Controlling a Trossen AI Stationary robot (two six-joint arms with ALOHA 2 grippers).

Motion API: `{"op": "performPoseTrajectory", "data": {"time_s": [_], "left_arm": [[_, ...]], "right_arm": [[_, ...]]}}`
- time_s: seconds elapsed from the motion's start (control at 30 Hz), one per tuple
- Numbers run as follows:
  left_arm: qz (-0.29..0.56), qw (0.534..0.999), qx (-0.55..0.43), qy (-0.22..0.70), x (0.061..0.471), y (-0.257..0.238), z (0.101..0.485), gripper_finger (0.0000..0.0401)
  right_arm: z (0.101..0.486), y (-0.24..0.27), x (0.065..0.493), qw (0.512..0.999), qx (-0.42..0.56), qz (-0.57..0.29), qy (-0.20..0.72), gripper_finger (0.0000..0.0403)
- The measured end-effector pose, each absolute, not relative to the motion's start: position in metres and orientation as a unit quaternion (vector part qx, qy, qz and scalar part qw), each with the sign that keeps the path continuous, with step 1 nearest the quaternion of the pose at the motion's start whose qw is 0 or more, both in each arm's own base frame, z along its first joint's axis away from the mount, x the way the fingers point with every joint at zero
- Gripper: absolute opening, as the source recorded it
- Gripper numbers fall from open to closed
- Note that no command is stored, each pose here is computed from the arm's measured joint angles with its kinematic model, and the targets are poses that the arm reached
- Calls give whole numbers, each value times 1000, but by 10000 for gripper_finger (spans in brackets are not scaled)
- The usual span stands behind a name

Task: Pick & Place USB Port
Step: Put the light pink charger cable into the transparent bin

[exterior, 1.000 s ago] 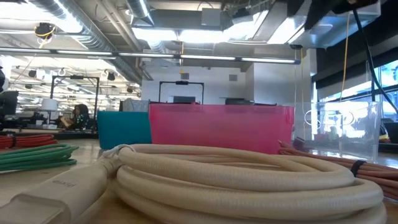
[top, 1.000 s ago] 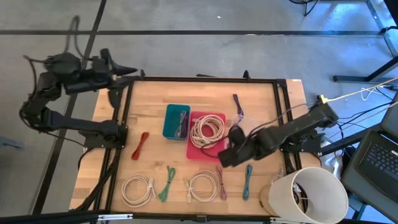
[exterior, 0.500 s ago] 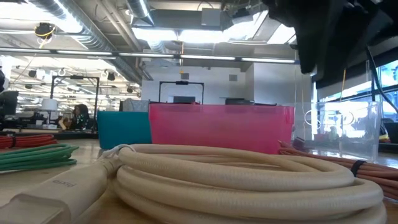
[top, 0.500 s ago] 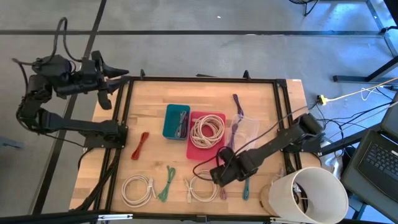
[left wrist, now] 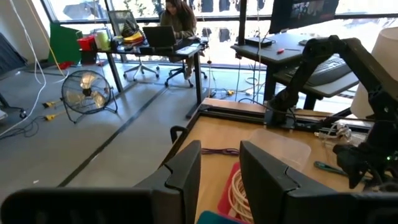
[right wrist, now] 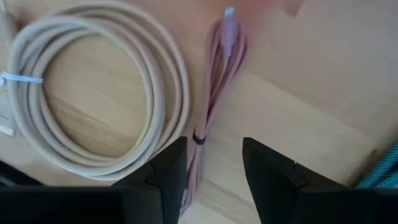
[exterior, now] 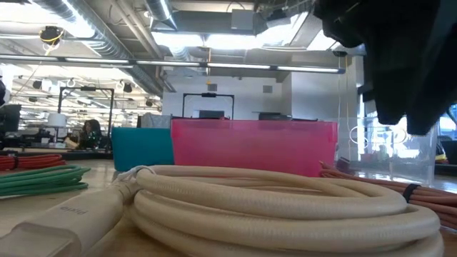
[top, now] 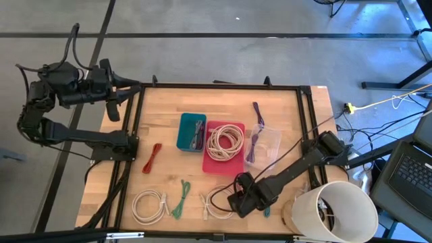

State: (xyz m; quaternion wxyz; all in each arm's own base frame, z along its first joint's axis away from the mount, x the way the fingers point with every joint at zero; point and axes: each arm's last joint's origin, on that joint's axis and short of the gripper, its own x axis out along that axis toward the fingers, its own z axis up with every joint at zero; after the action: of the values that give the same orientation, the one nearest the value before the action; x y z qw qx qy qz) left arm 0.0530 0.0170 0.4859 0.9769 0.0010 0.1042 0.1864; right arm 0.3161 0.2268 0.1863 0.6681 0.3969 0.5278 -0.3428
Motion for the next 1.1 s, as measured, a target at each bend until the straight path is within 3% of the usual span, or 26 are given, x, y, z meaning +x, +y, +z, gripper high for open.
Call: {"op": "performPoseTrajectory", "data": {"time_s": [0.8, 0.93, 1.1], "left_arm": [[200, 974, -12, 102, 53, 18, 486, 100], [200, 974, -15, 102, 53, 18, 486, 100], [204, 972, -16, 113, 55, 19, 482, 98]], "right_arm": [[148, 249, 322, 669, 406, -339, 522, 151], [148, 249, 321, 669, 403, -341, 523, 113], [148, 248, 320, 669, 396, -344, 526, 22]]}}
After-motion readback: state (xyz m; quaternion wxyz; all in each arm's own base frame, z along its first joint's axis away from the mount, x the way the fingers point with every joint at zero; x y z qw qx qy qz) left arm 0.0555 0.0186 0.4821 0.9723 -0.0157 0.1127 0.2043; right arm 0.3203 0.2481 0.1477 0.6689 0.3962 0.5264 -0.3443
